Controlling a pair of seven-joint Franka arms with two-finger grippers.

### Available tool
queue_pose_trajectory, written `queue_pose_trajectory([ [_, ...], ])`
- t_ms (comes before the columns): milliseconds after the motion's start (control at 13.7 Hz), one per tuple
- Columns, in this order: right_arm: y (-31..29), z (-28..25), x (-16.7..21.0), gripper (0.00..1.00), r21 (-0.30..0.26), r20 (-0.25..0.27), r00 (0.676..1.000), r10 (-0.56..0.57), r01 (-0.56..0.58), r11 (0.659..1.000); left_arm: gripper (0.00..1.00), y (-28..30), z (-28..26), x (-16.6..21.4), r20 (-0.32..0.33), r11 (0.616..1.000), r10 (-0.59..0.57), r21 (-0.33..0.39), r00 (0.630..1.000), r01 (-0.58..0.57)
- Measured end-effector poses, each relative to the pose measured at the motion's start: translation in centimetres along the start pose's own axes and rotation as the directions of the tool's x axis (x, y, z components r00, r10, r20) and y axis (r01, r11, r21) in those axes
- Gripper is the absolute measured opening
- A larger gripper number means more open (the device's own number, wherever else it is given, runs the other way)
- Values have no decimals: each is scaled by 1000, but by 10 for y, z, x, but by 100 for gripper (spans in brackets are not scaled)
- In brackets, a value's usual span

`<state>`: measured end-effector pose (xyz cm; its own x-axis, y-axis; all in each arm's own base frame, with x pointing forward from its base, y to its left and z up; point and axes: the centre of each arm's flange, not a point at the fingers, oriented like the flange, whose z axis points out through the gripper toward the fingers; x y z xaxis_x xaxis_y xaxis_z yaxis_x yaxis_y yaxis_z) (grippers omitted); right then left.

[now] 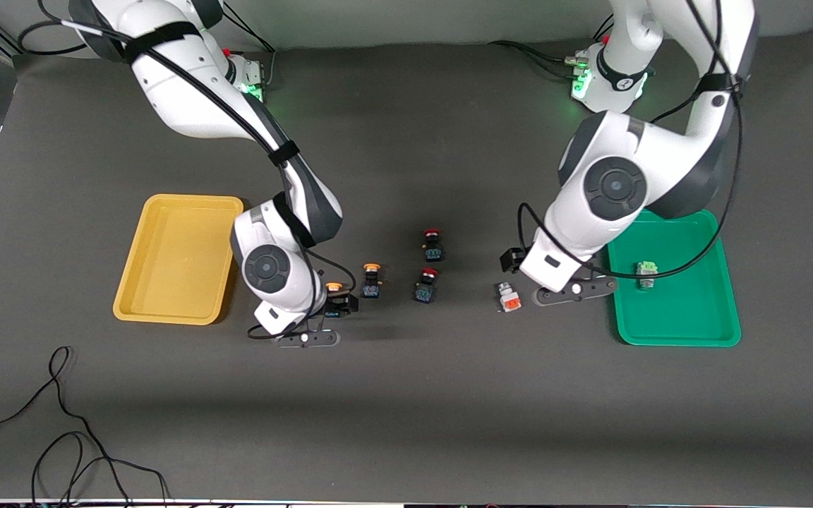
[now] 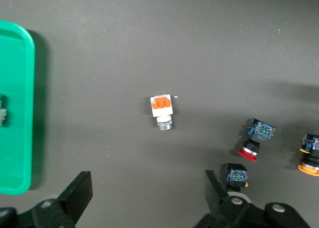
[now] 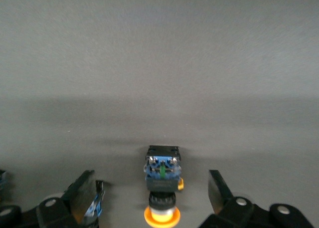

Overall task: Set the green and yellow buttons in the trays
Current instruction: 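Grasp the yellow button with the right gripper while the left grasps orange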

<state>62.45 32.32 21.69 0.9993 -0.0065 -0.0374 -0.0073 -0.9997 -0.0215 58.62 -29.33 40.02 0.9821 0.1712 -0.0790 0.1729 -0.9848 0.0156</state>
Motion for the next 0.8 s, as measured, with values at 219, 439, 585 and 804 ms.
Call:
queue_pose_trajectory([
  [219, -9, 24, -6, 100, -9, -6, 1000, -3, 3, 1000, 100, 1, 48, 18, -3, 999, -34, 2, 999, 34],
  [439, -8, 27, -7, 100, -14, -3, 1000, 12, -12, 1000, 100, 9, 113, 29, 0, 999, -46, 6, 999, 46],
  [585, -4, 32, -9, 93, -36, -1, 1000, 4, -4, 999, 100, 18, 152, 29, -1, 998, -67, 6, 998, 67],
  [804, 0, 36, -10, 57, -91, -20, 1000, 2, -4, 996, 100, 29, 192, 20, -7, 995, -98, 5, 995, 98],
])
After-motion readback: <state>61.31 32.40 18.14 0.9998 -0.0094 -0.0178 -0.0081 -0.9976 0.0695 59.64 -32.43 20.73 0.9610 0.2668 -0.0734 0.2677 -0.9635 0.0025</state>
